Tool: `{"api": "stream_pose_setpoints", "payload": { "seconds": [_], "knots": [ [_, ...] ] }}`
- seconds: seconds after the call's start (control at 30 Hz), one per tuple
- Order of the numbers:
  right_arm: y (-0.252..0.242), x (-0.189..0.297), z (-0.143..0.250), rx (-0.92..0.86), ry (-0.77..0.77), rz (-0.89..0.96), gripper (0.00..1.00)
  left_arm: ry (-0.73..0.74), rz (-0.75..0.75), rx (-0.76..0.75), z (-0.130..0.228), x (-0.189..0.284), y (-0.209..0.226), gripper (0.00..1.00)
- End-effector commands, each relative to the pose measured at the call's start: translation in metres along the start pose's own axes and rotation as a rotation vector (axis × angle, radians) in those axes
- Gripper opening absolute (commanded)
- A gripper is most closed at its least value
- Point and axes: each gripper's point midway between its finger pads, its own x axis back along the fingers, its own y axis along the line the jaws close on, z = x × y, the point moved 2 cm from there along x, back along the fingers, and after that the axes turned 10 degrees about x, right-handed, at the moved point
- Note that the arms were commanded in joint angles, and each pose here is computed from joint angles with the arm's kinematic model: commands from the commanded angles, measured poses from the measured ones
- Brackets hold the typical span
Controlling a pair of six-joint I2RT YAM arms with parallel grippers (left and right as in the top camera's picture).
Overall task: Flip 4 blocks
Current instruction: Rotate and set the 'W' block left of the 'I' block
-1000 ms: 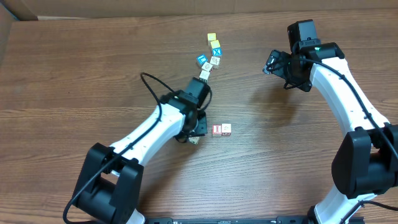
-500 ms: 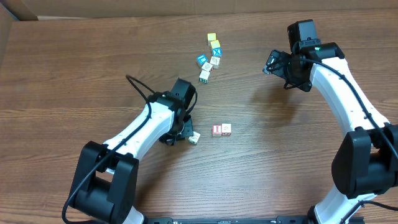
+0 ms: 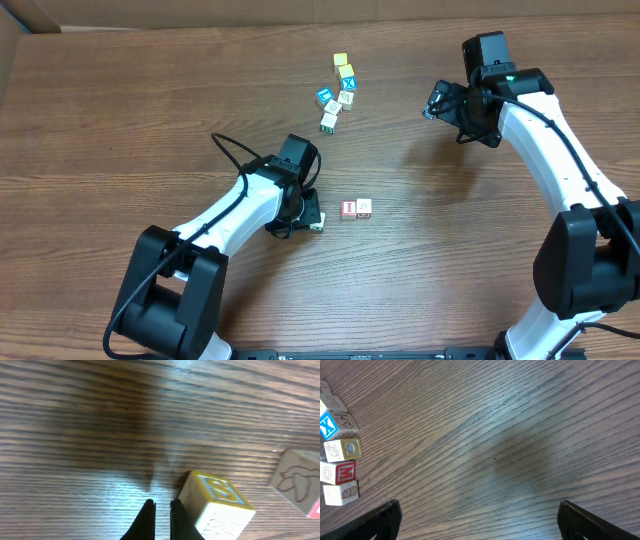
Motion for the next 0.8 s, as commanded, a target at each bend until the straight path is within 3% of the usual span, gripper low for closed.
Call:
{"api": "stream_pose_setpoints", "payload": {
  "seconds": [0.0, 0.77],
  "knots": [
    [0.002, 0.005, -0.005, 0.003, -0.018, -0.009, 1.0, 0.026, 0.05, 0.003, 0.006, 0.0, -0.009, 0.05],
    [0.002, 0.005, -0.005, 0.003, -0.018, -0.009, 1.0, -0.003, 0.104, 0.038, 0.0, 0.001, -0.021, 0.07]
  ]
}}
